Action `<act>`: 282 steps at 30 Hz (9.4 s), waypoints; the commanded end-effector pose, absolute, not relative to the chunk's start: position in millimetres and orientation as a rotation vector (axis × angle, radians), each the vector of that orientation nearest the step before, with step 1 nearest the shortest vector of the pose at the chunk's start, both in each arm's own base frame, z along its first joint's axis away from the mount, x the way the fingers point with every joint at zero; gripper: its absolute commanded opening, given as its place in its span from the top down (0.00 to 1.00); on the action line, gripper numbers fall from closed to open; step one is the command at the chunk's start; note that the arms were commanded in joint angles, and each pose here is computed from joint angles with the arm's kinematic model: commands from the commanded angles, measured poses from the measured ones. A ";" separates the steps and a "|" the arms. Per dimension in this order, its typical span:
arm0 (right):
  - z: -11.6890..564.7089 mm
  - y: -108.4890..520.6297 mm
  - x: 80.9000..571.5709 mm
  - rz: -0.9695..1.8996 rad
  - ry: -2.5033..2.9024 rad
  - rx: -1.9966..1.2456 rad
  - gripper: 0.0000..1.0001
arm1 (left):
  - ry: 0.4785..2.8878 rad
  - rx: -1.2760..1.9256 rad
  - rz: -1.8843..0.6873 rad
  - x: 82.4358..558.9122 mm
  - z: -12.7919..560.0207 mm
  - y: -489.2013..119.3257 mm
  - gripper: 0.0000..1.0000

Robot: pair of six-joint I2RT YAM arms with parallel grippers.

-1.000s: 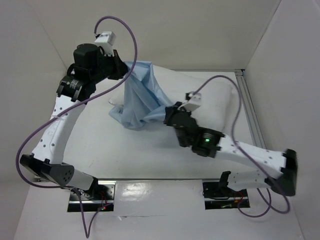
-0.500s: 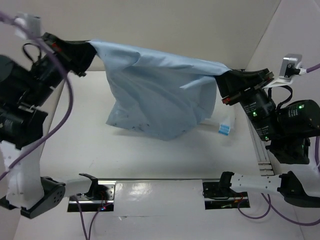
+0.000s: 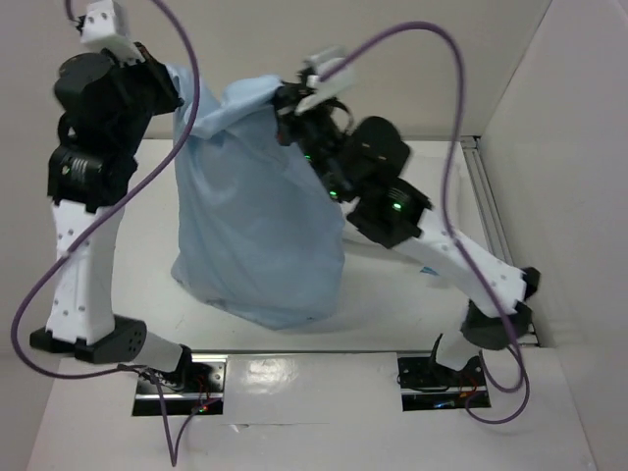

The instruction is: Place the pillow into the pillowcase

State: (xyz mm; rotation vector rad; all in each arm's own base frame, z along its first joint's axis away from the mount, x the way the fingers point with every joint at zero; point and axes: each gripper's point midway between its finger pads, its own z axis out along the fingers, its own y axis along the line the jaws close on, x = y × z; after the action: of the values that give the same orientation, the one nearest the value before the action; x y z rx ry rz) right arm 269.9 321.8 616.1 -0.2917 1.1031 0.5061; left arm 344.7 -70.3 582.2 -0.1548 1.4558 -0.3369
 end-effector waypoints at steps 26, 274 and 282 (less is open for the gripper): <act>412.9 312.2 526.0 0.766 1.575 -0.327 0.00 | 2.118 -0.462 -0.157 479.3 332.3 63.8 0.04; 145.0 413.2 533.1 0.156 1.994 -0.544 0.51 | 2.479 -0.359 -0.488 454.7 220.6 -38.3 1.00; 256.2 341.4 561.1 0.286 1.851 -0.223 1.00 | 2.495 -0.366 -0.438 439.3 216.1 -29.4 1.00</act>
State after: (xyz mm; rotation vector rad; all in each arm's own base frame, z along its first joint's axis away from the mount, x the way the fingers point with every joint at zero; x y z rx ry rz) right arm 530.3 387.3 121.7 -0.4987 2.0752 0.1392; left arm 446.9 -33.7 187.6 -0.4188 2.5597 -0.4552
